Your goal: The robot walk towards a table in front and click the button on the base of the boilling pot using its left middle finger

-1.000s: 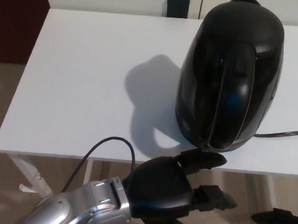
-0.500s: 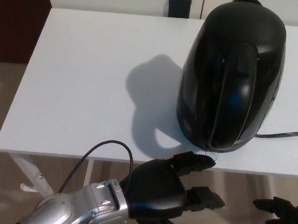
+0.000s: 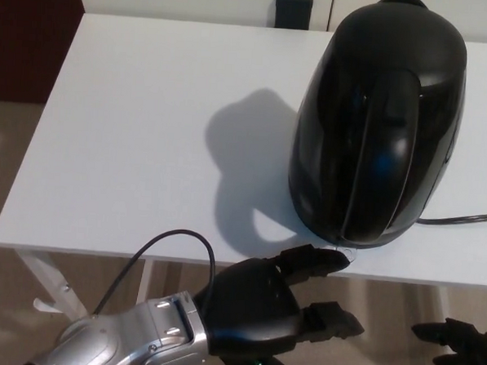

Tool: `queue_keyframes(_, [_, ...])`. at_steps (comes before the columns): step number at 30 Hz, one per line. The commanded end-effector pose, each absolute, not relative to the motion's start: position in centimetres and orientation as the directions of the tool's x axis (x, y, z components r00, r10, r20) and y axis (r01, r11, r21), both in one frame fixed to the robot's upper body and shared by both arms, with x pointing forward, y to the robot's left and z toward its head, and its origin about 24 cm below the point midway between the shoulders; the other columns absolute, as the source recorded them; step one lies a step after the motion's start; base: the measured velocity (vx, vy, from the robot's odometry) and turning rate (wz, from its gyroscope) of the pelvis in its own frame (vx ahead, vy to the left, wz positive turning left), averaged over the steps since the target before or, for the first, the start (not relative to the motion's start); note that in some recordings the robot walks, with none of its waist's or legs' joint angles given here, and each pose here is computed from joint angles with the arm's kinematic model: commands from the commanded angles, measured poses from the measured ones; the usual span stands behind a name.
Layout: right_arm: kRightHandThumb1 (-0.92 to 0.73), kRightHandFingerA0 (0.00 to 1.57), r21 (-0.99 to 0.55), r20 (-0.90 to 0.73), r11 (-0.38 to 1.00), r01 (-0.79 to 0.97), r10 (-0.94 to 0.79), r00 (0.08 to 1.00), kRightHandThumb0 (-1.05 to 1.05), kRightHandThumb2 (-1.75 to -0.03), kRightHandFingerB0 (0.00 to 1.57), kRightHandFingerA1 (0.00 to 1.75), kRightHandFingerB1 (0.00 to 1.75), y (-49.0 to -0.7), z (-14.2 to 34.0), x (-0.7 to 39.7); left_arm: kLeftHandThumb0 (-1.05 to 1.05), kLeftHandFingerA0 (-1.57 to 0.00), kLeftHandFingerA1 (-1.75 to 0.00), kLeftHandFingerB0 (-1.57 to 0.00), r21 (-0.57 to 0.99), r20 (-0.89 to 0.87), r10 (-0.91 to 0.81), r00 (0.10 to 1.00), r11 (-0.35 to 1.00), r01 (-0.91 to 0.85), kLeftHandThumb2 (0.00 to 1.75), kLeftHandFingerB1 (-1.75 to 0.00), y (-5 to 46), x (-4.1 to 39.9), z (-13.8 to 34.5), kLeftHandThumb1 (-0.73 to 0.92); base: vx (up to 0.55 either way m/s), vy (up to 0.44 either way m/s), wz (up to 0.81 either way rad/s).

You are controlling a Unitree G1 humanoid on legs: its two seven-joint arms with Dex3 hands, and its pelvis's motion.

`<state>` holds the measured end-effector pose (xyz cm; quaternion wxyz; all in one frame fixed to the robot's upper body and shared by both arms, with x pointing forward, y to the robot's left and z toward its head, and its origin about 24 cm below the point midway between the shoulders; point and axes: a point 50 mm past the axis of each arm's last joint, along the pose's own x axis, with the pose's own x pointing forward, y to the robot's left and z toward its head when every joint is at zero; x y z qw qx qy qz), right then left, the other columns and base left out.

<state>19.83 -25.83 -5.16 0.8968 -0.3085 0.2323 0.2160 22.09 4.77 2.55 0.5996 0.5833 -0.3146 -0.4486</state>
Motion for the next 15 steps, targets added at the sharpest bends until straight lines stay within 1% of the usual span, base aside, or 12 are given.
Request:
queue_keyframes(1, [-0.62, 0.42, -0.465, -0.542, 0.714, -0.523, 0.237, 0.806, -0.56, -0.59, 0.31, 0.40, 0.32, -26.4, -4.7, 20.1, -0.59, -0.30, -0.32, -0.24, 0.984, -0.149, -0.893, 0.424, -0.093, 0.151, 0.61, -0.28, 5.0, 22.6, 2.6, 0.68, 0.00, 0.000, 0.00])
queue_keyframes(2, [-0.60, 0.41, -0.472, -0.549, 0.709, -0.524, 0.229, 0.804, -0.59, -0.59, 0.27, 0.40, 0.31, -26.5, -4.7, 20.1, -0.59, -0.30, -0.32, -0.25, 0.984, -0.147, -0.894, 0.423, -0.090, 0.151, 0.61, -0.29, 4.9, 22.7, 2.6, 0.67, 0.00, 0.000, 0.00])
queue_keyframes(6, [-0.61, 0.45, -0.468, -0.543, 0.711, -0.525, 0.238, 0.805, -0.56, -0.59, 0.30, 0.42, 0.32, -26.4, -4.6, 20.3, -0.59, -0.31, -0.32, -0.25, 0.984, -0.153, -0.890, 0.430, -0.099, 0.146, 0.60, -0.29, 5.0, 22.9, 2.4, 0.67, 0.00, 0.000, 0.00])
queue_keyframes(7, [-0.62, 0.41, -0.475, -0.542, 0.703, -0.530, 0.241, 0.805, -0.57, -0.59, 0.29, 0.41, 0.31, -26.3, -4.5, 20.3, -0.59, -0.30, -0.32, -0.23, 0.983, -0.167, -0.885, 0.435, -0.112, 0.149, 0.61, -0.28, 5.0, 23.0, 2.3, 0.68, 0.00, 0.000, 0.00])
queue_keyframes(8, [-0.50, 0.29, -0.474, -0.542, 0.702, -0.531, 0.242, 0.805, -0.63, -0.81, 0.22, 0.50, 0.42, -26.3, -4.5, 20.3, -0.66, -0.21, -0.42, -0.15, 0.980, -0.184, -0.880, 0.438, -0.131, 0.149, 0.84, -0.39, 5.0, 23.1, 2.1, 0.57, 0.00, 0.000, 0.00])
queue_keyframes(9, [-0.50, 0.30, -0.472, -0.542, 0.704, -0.530, 0.243, 0.804, -0.61, -0.81, 0.22, 0.50, 0.43, -26.3, -4.4, 20.4, -0.66, -0.20, -0.42, -0.14, 0.975, -0.211, -0.873, 0.441, -0.158, 0.153, 0.84, -0.39, 5.0, 23.3, 1.9, 0.57, 0.00, 0.000, 0.00])
queue_keyframes(10, [-0.63, 0.37, -0.477, -0.544, 0.699, -0.533, 0.242, 0.803, -0.55, -0.59, 0.30, 0.40, 0.32, -26.3, -4.5, 20.4, -0.66, -0.18, -0.41, -0.13, 0.969, -0.237, -0.864, 0.444, -0.176, 0.174, 0.84, -0.38, 5.0, 23.3, 1.6, 0.58, 0.00, 0.000, 0.00])
queue_keyframes(11, [-0.63, 0.37, -0.481, -0.546, 0.695, -0.535, 0.241, 0.802, -0.55, -0.59, 0.30, 0.40, 0.32, -26.4, -4.5, 20.3, -0.66, -0.18, -0.41, -0.13, 0.964, -0.252, -0.859, 0.446, -0.186, 0.188, 0.84, -0.38, 5.0, 23.3, 1.5, 0.58, 0.00, 0.000, 0.00])
queue_keyframes(12, [-0.48, 0.32, -0.485, -0.546, 0.690, -0.537, 0.242, 0.803, -0.58, -0.86, 0.19, 0.54, 0.44, -26.3, -4.4, 20.4, -0.67, -0.19, -0.42, -0.13, 0.961, -0.264, -0.854, 0.449, -0.196, 0.193, 0.84, -0.39, 5.0, 23.4, 1.4, 0.58, 0.00, 0.000, 0.00])
queue_keyframes(13, [-0.64, 0.31, -0.489, -0.545, 0.687, -0.538, 0.242, 0.803, -0.55, -0.59, 0.32, 0.38, 0.33, -26.3, -4.4, 20.4, -0.67, -0.19, -0.42, -0.13, 0.958, -0.275, -0.849, 0.451, -0.205, 0.198, 0.84, -0.38, 5.1, 23.5, 1.3, 0.58, 0.00, 0.000, 0.00])
queue_keyframes(14, [-0.64, 0.31, -0.492, -0.544, 0.684, -0.539, 0.241, 0.803, -0.55, -0.59, 0.32, 0.38, 0.33, -26.3, -4.4, 20.4, -0.67, -0.19, -0.42, -0.13, 0.956, -0.284, -0.845, 0.452, -0.213, 0.202, 0.84, -0.38, 5.1, 23.5, 1.2, 0.58, 0.00, 0.000, 0.00])
queue_keyframes(15, [-0.63, 0.30, -0.502, -0.542, 0.671, -0.545, 0.248, 0.803, -0.54, -0.59, 0.41, 0.35, 0.34, -26.3, -4.3, 20.5, -0.67, -0.21, -0.42, -0.14, 0.952, -0.297, -0.840, 0.454, -0.223, 0.209, 0.84, -0.39, 5.1, 23.5, 1.0, 0.57, 0.00, 0.000, 0.00])
